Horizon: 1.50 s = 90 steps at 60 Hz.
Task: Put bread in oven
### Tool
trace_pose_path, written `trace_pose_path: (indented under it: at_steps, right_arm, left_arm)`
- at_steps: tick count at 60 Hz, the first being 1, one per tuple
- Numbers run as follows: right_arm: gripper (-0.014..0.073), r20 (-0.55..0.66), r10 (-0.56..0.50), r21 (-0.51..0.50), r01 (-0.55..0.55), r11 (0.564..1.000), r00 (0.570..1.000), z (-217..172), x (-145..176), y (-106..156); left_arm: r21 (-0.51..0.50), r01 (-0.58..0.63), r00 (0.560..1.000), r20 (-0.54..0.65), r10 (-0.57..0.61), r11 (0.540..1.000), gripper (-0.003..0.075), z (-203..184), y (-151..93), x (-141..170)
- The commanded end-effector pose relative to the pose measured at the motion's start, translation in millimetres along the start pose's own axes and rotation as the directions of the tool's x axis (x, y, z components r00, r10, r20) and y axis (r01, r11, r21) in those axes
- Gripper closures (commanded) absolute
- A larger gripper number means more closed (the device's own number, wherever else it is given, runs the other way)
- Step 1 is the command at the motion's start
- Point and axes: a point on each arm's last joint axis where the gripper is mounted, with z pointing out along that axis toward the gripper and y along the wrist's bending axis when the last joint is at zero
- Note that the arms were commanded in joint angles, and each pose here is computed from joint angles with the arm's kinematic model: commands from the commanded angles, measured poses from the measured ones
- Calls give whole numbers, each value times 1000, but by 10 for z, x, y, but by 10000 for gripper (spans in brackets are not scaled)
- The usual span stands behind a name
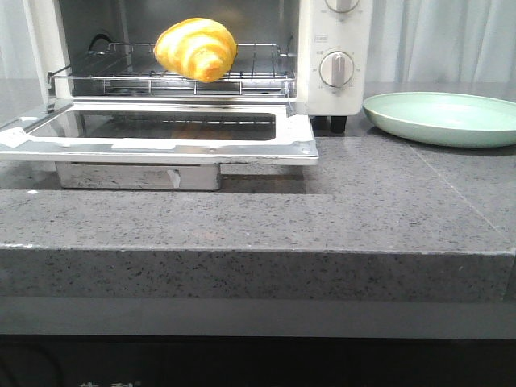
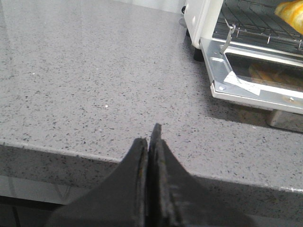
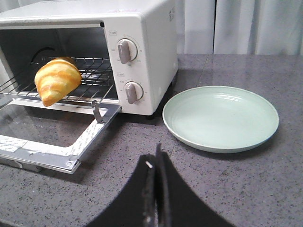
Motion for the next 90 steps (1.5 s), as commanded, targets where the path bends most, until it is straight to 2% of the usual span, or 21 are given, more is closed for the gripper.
trace_pose_path:
  at_steps: [1,11,22,29,40,53,64,90]
  right_arm:
    - [663,90,-7,17,6,1000,996,-19,-141,-5]
    - [663,125,-18,47,13,999,992,7,-106,-44]
    - [663,222,-135,155,102,983,966,62,49,-165]
    - [663,235,-188,185,146,972,954,67,311,-216]
    - [663,236,-148,213,97,972,960,-10,717,-281]
    - [663,221,-119,242,63,968,968,-82,1009,-316]
    - [663,162,-97,234,57,971,982,-78,1070,-312]
    - [663,165,-86,232,46,972,983,-78,1070,-311]
  left_arm:
    - [10,17,996,88,-18,1000,741,-11,-6,-58]
    - [10,17,996,88,-18,1000,741,-11,-6,-58]
    - [10,17,996,88,-18,1000,741,-11,-6,-58]
    - [10,17,996,88,-18,1000,741,-11,-6,-58]
    - [10,17,996,88,-18,1000,741,-11,-6,-58]
    - [10,17,996,88,-18,1000,741,-11,-6,-58]
    - [10,17,996,88,-18,1000,741,-11,-6,-58]
    - [10,17,996,88,-18,1000,741,-11,-6,-58]
